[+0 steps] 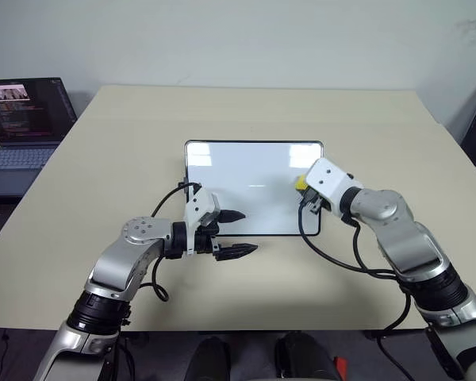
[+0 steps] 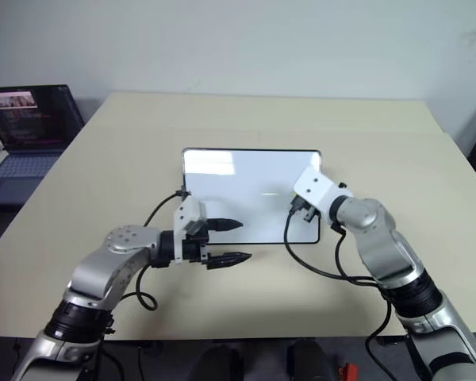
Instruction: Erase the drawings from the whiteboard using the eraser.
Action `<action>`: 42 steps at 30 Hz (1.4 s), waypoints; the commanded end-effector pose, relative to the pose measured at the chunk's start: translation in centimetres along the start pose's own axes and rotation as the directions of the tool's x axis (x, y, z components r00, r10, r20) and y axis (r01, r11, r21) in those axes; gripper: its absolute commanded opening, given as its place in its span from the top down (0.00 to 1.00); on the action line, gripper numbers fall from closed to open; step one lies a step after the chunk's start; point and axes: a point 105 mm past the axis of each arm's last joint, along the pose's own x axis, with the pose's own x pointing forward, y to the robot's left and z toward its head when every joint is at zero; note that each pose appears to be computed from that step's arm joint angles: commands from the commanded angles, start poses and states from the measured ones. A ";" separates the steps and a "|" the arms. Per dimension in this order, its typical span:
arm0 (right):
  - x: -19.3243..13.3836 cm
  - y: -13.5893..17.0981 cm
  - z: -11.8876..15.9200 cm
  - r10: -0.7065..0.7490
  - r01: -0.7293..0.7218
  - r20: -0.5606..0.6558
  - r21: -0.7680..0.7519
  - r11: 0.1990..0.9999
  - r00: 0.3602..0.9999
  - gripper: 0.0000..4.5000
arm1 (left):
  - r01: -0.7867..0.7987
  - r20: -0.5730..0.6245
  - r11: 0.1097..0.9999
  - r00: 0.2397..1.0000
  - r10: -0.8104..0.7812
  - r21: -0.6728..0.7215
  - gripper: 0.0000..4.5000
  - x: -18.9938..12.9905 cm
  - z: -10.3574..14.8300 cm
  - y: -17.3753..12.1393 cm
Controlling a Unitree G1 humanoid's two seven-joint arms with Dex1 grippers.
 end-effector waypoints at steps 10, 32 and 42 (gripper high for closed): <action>-0.8 2.8 -2.6 0.129 -0.133 -0.102 -0.038 0.990 0.986 0.72 | 0.001 0.011 0.999 1.000 -0.001 0.032 0.00 -0.4 0.5 0.0; -0.3 2.5 0.0 0.103 -0.105 -0.026 -0.152 0.983 0.994 0.72 | 0.000 0.019 1.000 1.000 0.000 0.029 0.00 -0.4 0.3 -0.1; 0.7 2.0 1.7 0.078 -0.074 0.023 -0.152 0.986 0.997 0.72 | 0.000 0.019 1.000 1.000 -0.001 0.030 0.00 -0.3 0.5 -0.1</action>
